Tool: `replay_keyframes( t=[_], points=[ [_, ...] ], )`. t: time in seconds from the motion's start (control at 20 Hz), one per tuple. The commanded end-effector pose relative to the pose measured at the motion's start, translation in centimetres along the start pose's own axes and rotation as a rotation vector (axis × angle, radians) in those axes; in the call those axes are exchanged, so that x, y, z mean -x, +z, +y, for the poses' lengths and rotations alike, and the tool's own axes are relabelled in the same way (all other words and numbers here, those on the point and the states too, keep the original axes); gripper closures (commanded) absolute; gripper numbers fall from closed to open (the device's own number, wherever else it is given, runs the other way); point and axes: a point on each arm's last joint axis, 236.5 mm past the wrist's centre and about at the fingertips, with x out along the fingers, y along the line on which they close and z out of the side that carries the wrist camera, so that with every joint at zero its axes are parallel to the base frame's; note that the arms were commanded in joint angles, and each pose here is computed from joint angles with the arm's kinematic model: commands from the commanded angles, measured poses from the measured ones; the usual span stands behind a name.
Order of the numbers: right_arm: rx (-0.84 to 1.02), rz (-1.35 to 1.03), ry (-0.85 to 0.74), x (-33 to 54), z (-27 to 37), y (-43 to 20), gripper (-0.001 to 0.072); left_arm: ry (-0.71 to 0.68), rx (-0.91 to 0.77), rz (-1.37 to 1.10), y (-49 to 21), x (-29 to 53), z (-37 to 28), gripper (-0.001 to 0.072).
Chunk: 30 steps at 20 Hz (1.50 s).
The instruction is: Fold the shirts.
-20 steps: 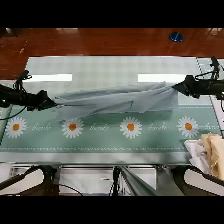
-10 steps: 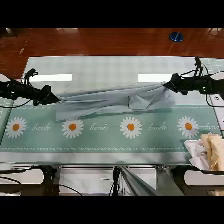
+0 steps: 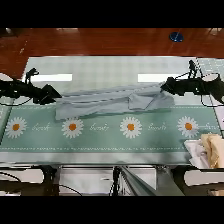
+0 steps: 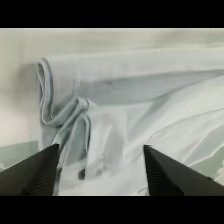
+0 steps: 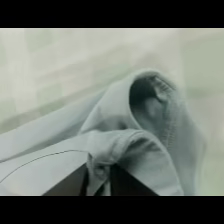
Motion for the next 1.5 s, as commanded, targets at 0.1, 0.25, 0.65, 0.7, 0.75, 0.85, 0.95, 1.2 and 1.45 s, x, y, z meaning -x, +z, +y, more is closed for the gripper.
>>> replay_keyframes(
  t=[0.1, 0.25, 0.65, 0.7, 0.75, 0.85, 0.95, 1.2, 1.45],
  points=[
    [0.058, -0.130, -0.021, 5.5, -0.4, 3.4, 0.0329, 0.159, -0.076, -0.137, 4.8, 8.0, 3.3, 0.0074],
    [0.094, -0.134, -0.121, 9.7, -3.0, 3.4, 0.0246, 0.200, -0.046, -0.191, 5.4, 11.8, 4.1, 0.0102],
    [0.022, 0.162, -0.055, 6.8, -5.2, -3.0, 0.0105, 0.158, -0.109, -0.062, 3.1, 9.3, 0.3, 0.0107],
    [-0.005, 0.163, -0.034, 6.1, -5.2, -3.0, 0.0105, 0.156, -0.119, -0.056, 3.1, 9.0, -0.1, 0.0106],
    [-0.025, 0.172, -0.024, 5.3, -5.4, -3.2, 0.0106, 0.154, -0.130, -0.049, 3.0, 8.7, -0.6, 0.0107],
    [-0.076, 0.189, 0.013, 3.9, -5.5, -3.5, 0.0106, 0.151, -0.146, -0.036, 2.8, 8.3, -1.2, 0.0106],
    [-0.120, 0.195, 0.062, 2.3, -4.8, -3.6, 0.0106, 0.148, -0.160, -0.027, 2.7, 7.9, -1.8, 0.0106],
    [-0.113, 0.249, 0.079, -1.7, -3.1, -5.5, 0.0224, 0.142, -0.181, -0.009, 2.4, 7.3, -2.7, 0.0106],
    [-0.075, 0.236, 0.167, -0.4, 0.6, -4.4, 0.0688, 0.128, -0.181, 0.020, 1.7, 7.2, -3.1, 0.0114]
  ],
)
